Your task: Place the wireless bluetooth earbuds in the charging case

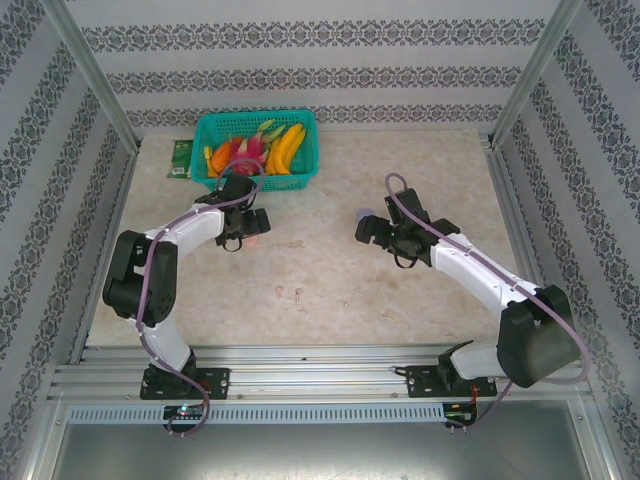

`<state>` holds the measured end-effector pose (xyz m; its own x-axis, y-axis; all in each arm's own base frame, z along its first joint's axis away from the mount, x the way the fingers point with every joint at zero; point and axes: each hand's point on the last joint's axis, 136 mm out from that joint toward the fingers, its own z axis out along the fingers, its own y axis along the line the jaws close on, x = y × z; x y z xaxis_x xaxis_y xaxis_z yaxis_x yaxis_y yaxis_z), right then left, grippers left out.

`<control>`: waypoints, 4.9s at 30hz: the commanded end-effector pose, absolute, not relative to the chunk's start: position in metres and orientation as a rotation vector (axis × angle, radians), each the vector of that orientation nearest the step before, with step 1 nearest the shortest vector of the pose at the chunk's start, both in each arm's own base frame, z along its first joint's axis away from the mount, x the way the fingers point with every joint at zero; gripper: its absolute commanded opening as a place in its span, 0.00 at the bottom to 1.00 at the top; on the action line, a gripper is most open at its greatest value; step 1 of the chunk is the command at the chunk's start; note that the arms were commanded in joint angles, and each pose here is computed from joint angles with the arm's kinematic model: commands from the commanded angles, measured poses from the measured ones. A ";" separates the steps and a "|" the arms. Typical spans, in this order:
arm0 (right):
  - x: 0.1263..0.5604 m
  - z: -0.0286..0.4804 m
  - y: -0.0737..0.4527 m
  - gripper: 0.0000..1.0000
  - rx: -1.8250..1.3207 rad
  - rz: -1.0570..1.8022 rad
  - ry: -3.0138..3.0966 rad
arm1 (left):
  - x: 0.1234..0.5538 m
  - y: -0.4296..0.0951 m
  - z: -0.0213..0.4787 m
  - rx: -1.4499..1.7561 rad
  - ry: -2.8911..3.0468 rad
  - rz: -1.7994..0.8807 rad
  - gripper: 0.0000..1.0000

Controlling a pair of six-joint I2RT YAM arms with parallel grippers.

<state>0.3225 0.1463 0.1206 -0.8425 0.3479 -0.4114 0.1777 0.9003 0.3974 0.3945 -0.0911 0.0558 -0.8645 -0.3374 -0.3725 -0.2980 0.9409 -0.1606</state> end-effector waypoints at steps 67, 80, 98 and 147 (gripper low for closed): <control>0.274 0.106 0.089 0.97 0.566 0.334 2.547 | 0.368 -0.352 0.048 -0.168 2.692 -0.393 0.51; 0.271 0.081 0.075 0.97 0.638 0.266 2.599 | 0.393 -0.326 0.183 0.031 2.325 -0.330 1.00; 0.256 0.042 0.118 0.96 0.626 0.323 2.706 | 0.412 -0.211 0.219 -0.191 2.190 -0.193 1.00; 0.276 0.022 0.144 0.89 0.250 0.054 2.843 | 0.397 -0.209 0.184 -0.190 2.288 -0.253 1.00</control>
